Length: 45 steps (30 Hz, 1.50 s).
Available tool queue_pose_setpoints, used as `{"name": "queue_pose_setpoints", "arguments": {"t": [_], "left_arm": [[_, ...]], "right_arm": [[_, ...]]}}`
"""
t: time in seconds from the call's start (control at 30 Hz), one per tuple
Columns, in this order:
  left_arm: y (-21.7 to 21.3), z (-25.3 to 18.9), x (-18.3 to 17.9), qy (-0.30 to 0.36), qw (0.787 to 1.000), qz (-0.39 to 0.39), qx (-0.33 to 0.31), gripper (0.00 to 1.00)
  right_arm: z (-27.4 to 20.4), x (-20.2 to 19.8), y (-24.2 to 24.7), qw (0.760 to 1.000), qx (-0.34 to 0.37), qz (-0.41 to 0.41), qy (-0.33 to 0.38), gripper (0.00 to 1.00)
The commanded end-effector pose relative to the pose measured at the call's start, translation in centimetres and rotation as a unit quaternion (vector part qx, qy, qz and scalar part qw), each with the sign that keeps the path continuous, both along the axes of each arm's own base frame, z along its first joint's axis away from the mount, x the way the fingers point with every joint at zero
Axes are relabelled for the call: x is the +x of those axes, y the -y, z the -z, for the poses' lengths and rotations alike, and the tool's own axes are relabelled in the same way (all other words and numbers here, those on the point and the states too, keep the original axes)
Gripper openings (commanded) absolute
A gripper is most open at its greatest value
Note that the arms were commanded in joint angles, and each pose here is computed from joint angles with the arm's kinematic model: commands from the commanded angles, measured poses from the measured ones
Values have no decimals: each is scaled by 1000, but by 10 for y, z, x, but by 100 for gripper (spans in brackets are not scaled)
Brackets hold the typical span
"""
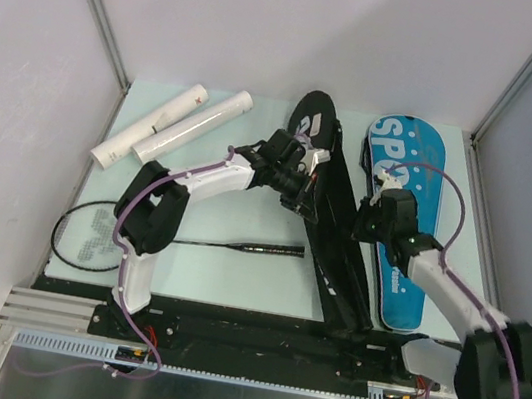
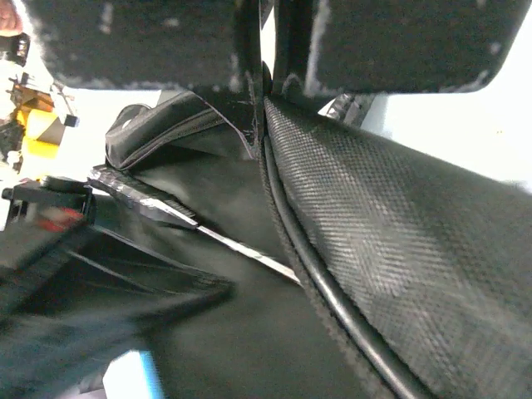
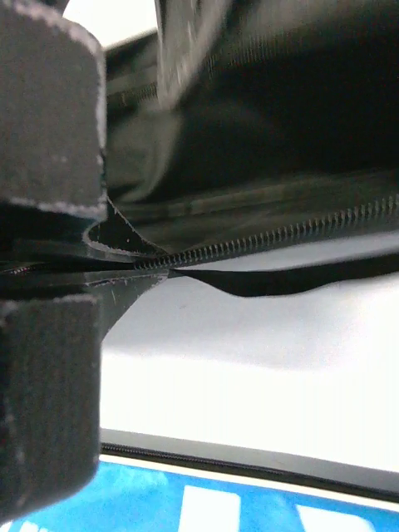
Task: Pack up the badminton gear
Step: Place the racket in the racket bag.
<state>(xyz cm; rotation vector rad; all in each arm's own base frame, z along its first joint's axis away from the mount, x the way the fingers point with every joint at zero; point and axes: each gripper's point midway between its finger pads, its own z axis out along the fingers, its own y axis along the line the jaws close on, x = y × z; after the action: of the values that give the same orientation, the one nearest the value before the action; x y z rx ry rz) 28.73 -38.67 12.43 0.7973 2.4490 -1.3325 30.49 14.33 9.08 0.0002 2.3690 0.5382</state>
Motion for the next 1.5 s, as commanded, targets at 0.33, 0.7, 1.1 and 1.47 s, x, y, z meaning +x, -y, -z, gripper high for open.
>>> {"name": "queue_pose_setpoints", "arguments": {"t": [0.33,0.7,1.1,1.47], "left_arm": [[14,-30,28,15,993,-119,-4,29],[7,-11,42,83,978,-179,64,54],[-9,17,64,93,952,-258,139,71],[2,51,82,34,931,-314,180,64]], "right_arm": [[-120,-3,-22,973,-28,88,213,0],[-108,1,-32,976,2,79,205,0],[-95,2,-7,977,87,101,167,0],[-103,1,-10,974,104,96,174,0]]}}
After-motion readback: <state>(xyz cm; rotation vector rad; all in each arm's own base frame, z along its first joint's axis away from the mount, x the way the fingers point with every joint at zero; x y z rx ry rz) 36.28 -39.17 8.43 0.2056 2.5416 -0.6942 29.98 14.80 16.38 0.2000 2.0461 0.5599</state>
